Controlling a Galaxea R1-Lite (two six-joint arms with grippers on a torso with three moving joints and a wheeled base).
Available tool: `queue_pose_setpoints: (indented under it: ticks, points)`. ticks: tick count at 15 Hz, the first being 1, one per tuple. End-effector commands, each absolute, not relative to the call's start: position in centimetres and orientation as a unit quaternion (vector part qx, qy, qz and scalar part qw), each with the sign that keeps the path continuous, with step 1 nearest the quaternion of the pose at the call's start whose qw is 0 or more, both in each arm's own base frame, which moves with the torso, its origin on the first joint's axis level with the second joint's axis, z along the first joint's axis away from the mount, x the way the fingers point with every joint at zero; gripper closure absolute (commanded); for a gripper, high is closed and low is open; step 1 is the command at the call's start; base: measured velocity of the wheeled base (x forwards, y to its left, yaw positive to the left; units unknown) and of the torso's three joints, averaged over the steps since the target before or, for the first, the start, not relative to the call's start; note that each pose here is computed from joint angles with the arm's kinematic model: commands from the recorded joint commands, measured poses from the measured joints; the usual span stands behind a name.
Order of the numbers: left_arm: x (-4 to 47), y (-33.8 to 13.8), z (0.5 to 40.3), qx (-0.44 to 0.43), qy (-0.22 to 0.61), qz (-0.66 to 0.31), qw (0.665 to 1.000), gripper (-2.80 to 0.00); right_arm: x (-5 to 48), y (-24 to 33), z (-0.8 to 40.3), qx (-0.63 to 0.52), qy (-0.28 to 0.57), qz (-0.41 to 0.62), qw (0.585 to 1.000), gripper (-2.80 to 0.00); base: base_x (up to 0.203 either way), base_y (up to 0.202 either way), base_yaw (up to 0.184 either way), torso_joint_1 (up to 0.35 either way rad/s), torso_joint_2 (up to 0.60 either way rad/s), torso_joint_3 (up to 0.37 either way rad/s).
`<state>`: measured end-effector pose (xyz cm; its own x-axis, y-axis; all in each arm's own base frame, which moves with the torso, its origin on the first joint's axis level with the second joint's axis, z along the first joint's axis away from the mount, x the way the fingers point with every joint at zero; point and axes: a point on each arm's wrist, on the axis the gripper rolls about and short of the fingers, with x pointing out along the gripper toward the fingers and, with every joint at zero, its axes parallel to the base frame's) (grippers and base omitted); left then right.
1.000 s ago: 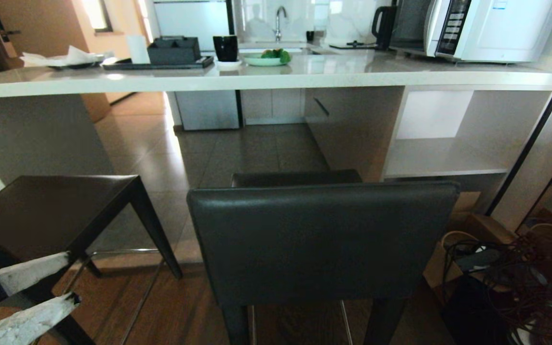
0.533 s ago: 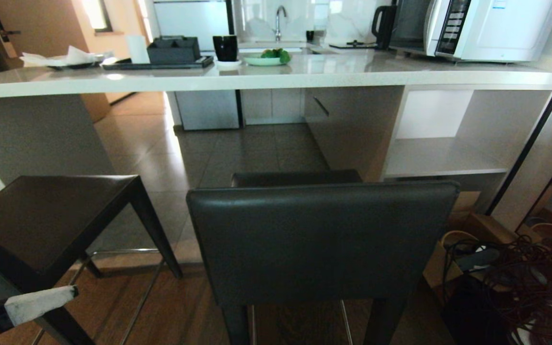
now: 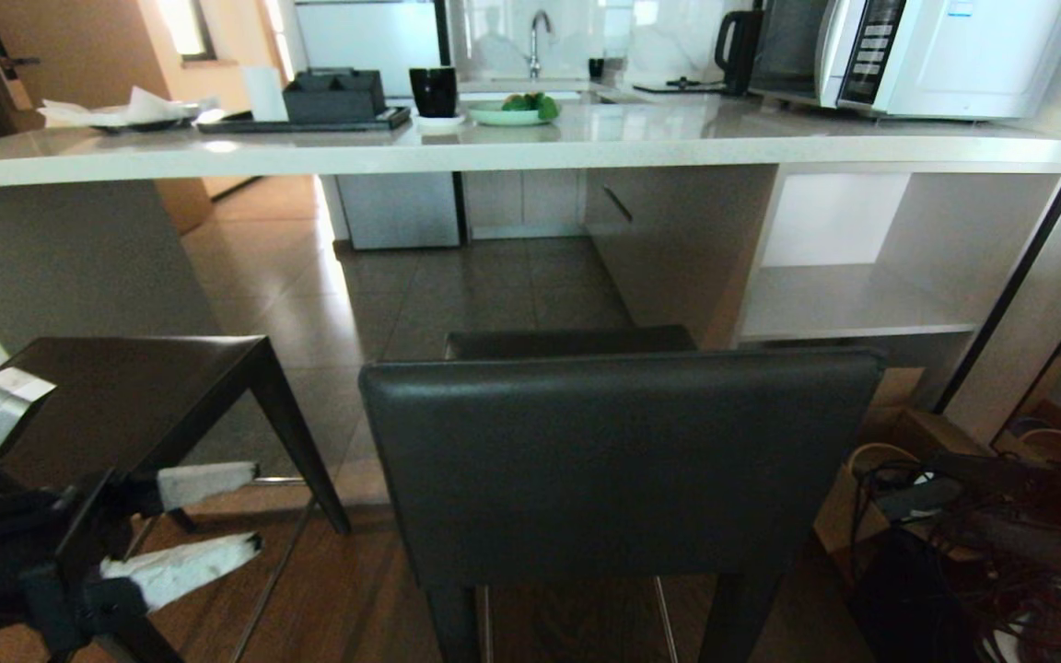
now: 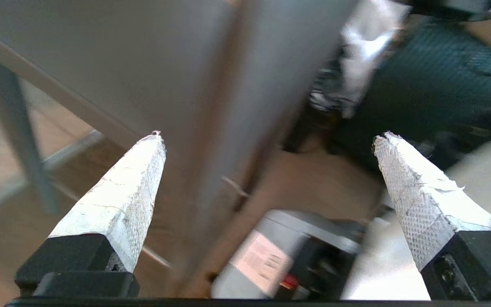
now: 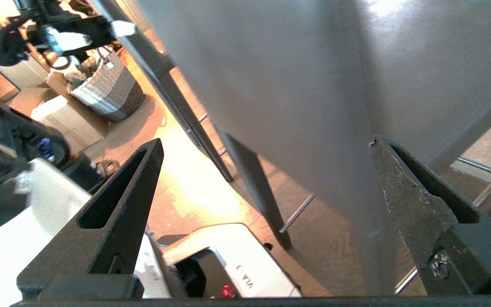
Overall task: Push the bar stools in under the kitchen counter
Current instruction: Push the gray chair back under the dining table
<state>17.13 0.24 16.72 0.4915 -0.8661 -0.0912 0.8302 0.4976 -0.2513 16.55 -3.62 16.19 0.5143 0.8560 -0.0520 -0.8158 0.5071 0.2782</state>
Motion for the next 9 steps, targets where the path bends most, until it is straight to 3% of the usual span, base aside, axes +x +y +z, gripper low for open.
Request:
queue_pose_setpoints:
  ticks: [1,9]
  points:
    - [21.4,-0.8,15.3,-0.086,0.114,-0.487,0.862,-2.80,19.8,-4.4,14.7,0.133,0.114,0.487,0.856,-2.80,0.000,0.000,0.000,0.000,0.00,0.000]
    - [22.6,-3.9,14.9,-0.072,0.115,-0.521,0.843,-2.80,25.4,-2.8,13.0,0.090,0.089,0.541,0.831,-2.80,0.000,0.000,0.000,0.000,0.00,0.000]
